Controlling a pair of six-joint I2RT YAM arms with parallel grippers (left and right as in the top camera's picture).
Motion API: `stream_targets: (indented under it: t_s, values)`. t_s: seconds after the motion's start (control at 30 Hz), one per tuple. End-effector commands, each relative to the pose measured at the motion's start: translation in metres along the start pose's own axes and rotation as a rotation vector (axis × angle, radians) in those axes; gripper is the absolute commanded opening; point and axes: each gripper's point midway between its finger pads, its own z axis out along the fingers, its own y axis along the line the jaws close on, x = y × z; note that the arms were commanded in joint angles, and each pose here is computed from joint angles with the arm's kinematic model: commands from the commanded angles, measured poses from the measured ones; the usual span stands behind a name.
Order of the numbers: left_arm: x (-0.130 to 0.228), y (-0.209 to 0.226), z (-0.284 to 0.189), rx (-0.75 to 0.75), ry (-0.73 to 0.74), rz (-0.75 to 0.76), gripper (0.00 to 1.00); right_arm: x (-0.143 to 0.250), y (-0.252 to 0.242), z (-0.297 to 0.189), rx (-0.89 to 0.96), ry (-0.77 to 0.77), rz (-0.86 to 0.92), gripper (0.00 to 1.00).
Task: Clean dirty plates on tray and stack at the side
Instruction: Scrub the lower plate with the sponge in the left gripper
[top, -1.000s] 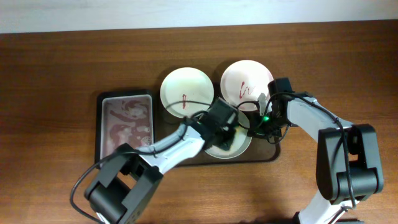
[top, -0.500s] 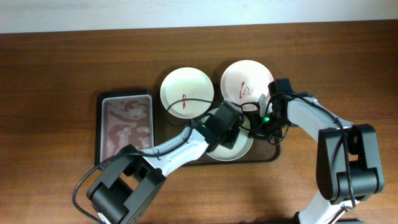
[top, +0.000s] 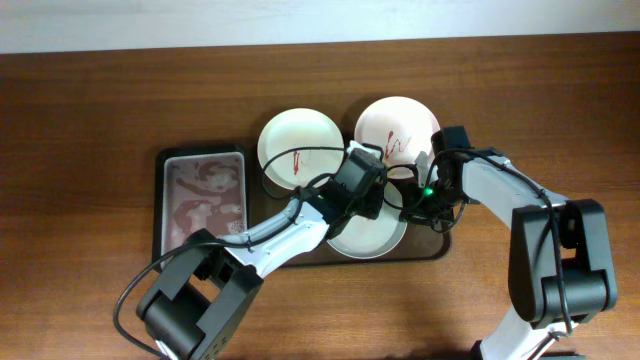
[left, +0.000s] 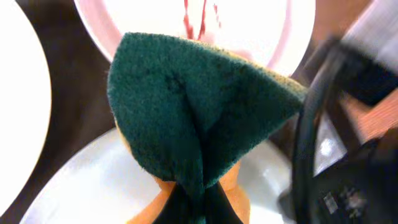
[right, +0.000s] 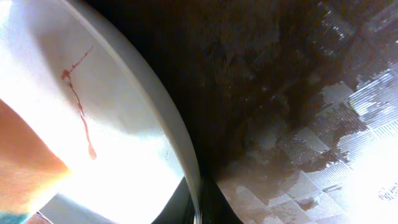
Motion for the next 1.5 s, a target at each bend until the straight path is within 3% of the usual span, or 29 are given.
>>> stream_targets:
  t_s: [0.0,0.33,0.53,0.7,0.8,1.13,1.47]
  values:
    - [-0.003,-0.002,0.008,0.013,-0.015,-0.155,0.0,0.002,-0.007,0.005,0.023,0.013,0.008,0.08]
    - [0.051,0.007,0.035,-0.003,0.163,-0.186,0.0,0.003,-0.007,0.005,0.024,0.016,0.01,0.08]
    - [0.088,0.023,0.009,-0.092,0.34,-0.186,0.0,0.003,-0.007,0.005,0.024,0.016,0.009,0.08]
    - [0.094,0.006,-0.019,-0.008,0.429,-0.212,0.0,0.003,-0.007,0.005,0.025,0.018,0.01,0.08]
    - [0.077,0.007,-0.03,0.007,0.384,-0.214,0.0,0.004,-0.008,0.004,0.025,0.021,0.011,0.08]
    - [-0.013,0.013,-0.022,-0.009,0.003,-0.208,0.0,0.004,-0.007,0.004,0.025,0.022,0.012,0.08]
    - [0.011,-0.001,0.014,0.013,0.036,-0.204,0.0,0.004,-0.008,0.004,0.025,0.023,0.012,0.08]
